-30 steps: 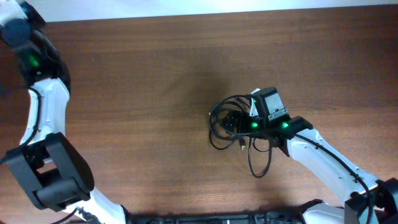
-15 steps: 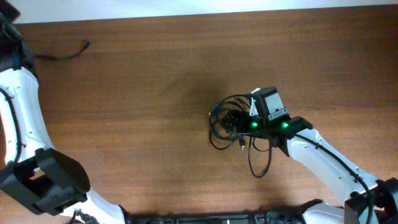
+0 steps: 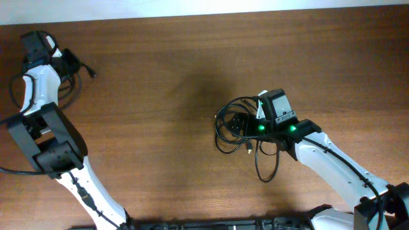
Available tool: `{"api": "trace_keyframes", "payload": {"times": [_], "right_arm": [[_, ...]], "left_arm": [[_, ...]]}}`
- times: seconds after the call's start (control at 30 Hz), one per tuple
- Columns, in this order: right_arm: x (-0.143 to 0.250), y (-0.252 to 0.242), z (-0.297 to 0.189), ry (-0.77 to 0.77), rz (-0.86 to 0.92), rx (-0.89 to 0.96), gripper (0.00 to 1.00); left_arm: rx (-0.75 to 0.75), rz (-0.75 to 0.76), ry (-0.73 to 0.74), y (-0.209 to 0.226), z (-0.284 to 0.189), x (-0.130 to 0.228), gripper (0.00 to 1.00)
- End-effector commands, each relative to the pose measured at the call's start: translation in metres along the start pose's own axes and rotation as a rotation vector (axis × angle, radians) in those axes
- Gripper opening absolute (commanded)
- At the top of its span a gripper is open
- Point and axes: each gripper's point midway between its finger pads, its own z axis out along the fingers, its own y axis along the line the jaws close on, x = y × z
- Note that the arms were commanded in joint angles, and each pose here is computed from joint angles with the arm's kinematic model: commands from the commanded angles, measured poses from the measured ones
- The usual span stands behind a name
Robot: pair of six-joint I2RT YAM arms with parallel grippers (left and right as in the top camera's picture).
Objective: Untangle cables
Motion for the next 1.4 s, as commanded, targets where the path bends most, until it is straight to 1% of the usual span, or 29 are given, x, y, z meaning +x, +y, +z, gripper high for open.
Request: {"api": "trace_keyframes", "payload": {"times": [0.0, 0.07, 0.13, 0.2, 0.27, 0.3, 0.37, 0.4, 0.47, 0.5, 0.53, 0.6, 0.63, 0.7, 0.83, 0.9, 0.93, 0.97, 1.0, 1.1, 1.13, 1.17, 1.2, 1.23, 1.3, 1.37], "right_arm": [[-0.001, 0.0, 0.0, -0.005, -0.007, 0.005, 0.99], [0.0, 0.001, 0.0, -0.004, -0.007, 0.003, 0.99], [-0.001, 0.001, 0.0, -0.005, -0.007, 0.003, 0.99], [-0.001, 0.001, 0.0, -0.005, -0.008, 0.003, 0.99], [-0.001, 0.001, 0.0, -0.005, -0.008, 0.003, 0.99], [-0.001, 0.001, 0.0, -0.005, -0.008, 0.003, 0.99], [-0.001, 0.001, 0.0, -0.007, -0.008, 0.002, 0.99], [-0.002, 0.002, 0.0, -0.01, -0.009, -0.001, 0.99], [-0.003, 0.002, 0.0, -0.013, -0.01, -0.003, 0.99], [-0.004, 0.006, 0.0, -0.017, -0.014, -0.02, 0.99], [-0.01, 0.018, -0.001, -0.034, -0.029, -0.079, 0.99], [-0.03, 0.05, -0.007, -0.102, -0.024, -0.227, 1.0], [-0.045, 0.071, -0.015, -0.157, -0.021, -0.324, 0.97], [-0.065, 0.095, -0.029, -0.234, -0.054, -0.423, 0.84], [-0.106, 0.135, -0.07, -0.326, -0.146, -0.463, 0.83], [-0.124, 0.13, -0.086, -0.362, -0.191, -0.322, 0.83], [-0.131, 0.114, -0.095, -0.373, -0.197, -0.182, 0.83], [-0.136, 0.099, -0.107, -0.376, -0.2, -0.055, 0.87], [-0.138, 0.09, -0.121, -0.374, -0.206, 0.033, 0.94], [-0.142, 0.066, -0.172, -0.407, -0.178, 0.252, 0.95], [-0.141, 0.059, -0.185, -0.418, -0.157, 0.295, 0.99], [-0.137, 0.043, -0.208, -0.438, -0.066, 0.358, 0.99], [-0.133, 0.029, -0.223, -0.451, 0.0, 0.394, 0.99], [-0.129, 0.013, -0.237, -0.462, 0.069, 0.423, 0.99], [-0.12, -0.022, -0.264, -0.475, 0.189, 0.484, 0.99], [-0.109, -0.054, -0.287, -0.483, 0.286, 0.543, 0.99]], "left_arm": [[0.06, 0.022, -0.016, -0.018, -0.005, -0.008, 0.99], [0.072, 0.028, -0.059, -0.027, -0.028, -0.031, 0.99], [0.077, 0.078, -0.139, -0.043, -0.084, -0.066, 0.99], [0.06, 0.084, -0.188, -0.047, -0.124, -0.08, 0.99], [0.063, 0.086, -0.21, -0.052, -0.163, -0.083, 0.99], [0.074, 0.086, -0.196, -0.056, -0.18, -0.077, 0.99], [0.138, 0.085, -0.12, -0.066, -0.196, -0.057, 0.99], [0.158, 0.083, -0.09, -0.069, -0.198, -0.05, 0.99], [0.202, 0.066, 0.017, -0.074, -0.198, -0.024, 0.99], [0.21, 0.06, 0.046, -0.074, -0.198, -0.017, 1.0], [0.248, 0.054, 0.081, -0.08, -0.2, -0.01, 0.98], [0.349, 0.044, 0.141, -0.096, -0.206, 0.003, 0.97], [0.377, 0.043, 0.17, -0.104, -0.208, 0.01, 0.97], [0.385, 0.054, 0.2, -0.11, -0.209, 0.019, 0.98], [0.418, 0.127, 0.238, -0.135, -0.211, 0.037, 0.99], [0.436, 0.154, 0.258, -0.15, -0.212, 0.047, 0.99], [0.456, 0.168, 0.282, -0.159, -0.214, 0.055, 0.99], [0.5, 0.219, 0.315, -0.173, -0.219, 0.068, 0.98], [0.525, 0.277, 0.358, -0.187, -0.224, 0.086, 0.95], [0.586, 0.451, 0.432, -0.231, -0.236, 0.134, 0.87], [0.608, 0.501, 0.451, -0.246, -0.241, 0.149, 0.85], [0.632, 0.551, 0.48, -0.264, -0.248, 0.169, 0.84], [0.649, 0.587, 0.5, -0.275, -0.253, 0.185, 0.78], [0.671, 0.637, 0.535, -0.29, -0.26, 0.208, 0.76], [0.651, 0.726, 0.584, -0.302, -0.263, 0.247, 0.71], [0.609, 0.806, 0.646, -0.303, -0.261, 0.287, 0.65]]}}
